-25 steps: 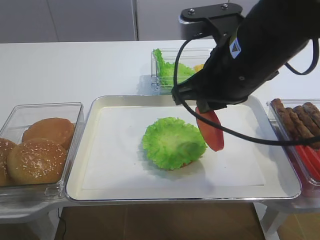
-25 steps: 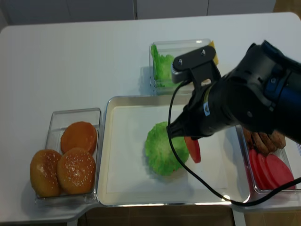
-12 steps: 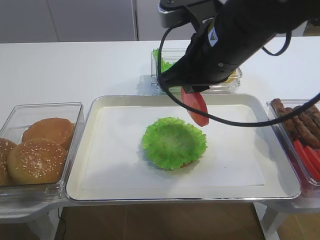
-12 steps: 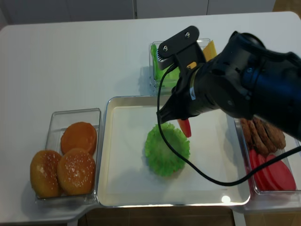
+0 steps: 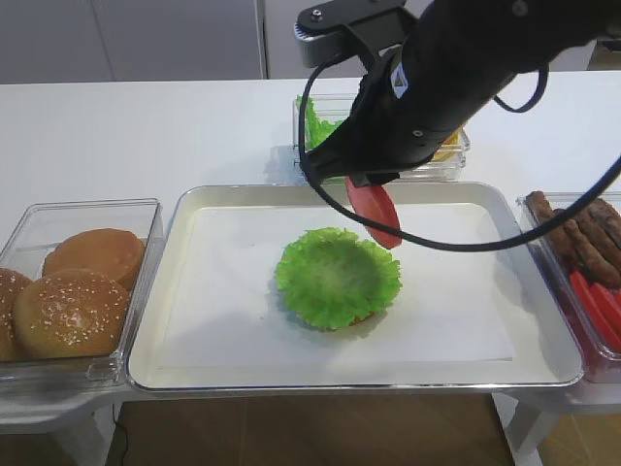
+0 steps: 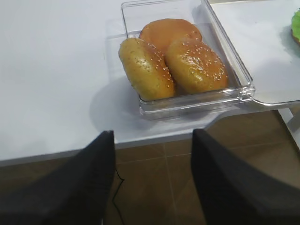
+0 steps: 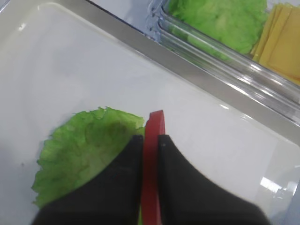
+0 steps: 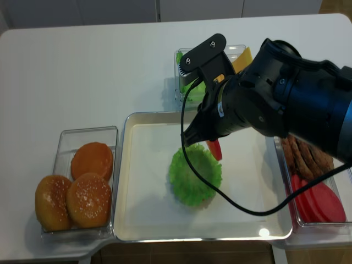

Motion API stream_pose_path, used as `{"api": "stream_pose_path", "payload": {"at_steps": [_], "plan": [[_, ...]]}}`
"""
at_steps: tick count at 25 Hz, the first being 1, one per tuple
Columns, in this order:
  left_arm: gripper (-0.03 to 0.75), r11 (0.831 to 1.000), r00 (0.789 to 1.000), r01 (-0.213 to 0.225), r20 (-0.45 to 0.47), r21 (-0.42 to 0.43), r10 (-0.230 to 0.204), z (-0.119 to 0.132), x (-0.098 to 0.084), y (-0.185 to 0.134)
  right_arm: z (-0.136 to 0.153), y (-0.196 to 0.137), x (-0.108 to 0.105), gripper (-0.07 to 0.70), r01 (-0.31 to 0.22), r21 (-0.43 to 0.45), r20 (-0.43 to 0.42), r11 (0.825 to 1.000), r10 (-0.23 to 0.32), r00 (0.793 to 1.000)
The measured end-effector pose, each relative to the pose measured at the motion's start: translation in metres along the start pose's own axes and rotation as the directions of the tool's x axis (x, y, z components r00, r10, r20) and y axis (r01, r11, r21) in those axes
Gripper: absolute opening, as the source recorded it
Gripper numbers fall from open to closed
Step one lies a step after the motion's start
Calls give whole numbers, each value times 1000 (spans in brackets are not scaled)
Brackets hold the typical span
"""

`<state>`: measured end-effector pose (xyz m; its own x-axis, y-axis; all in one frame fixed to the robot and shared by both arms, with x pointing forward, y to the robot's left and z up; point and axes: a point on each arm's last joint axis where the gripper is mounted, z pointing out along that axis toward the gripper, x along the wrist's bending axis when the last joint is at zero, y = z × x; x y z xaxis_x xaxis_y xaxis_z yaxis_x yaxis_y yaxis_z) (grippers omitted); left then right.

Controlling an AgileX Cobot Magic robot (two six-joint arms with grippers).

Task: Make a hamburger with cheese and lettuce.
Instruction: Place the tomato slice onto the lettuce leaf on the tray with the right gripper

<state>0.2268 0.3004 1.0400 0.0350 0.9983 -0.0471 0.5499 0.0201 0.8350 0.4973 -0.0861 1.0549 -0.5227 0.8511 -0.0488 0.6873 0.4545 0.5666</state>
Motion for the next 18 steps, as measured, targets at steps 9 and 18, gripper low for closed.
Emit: {"api": "stream_pose_path", "payload": {"at_steps": [9,18], "plan": [[387,1000,1000,0,0,0,0,0,0,0,13,-6,6,55,-4,77,-36,997,6,999],[387,1000,1000,0,0,0,0,0,0,0,16,-6,8,55,8,75,-40,997,-5,999]]}}
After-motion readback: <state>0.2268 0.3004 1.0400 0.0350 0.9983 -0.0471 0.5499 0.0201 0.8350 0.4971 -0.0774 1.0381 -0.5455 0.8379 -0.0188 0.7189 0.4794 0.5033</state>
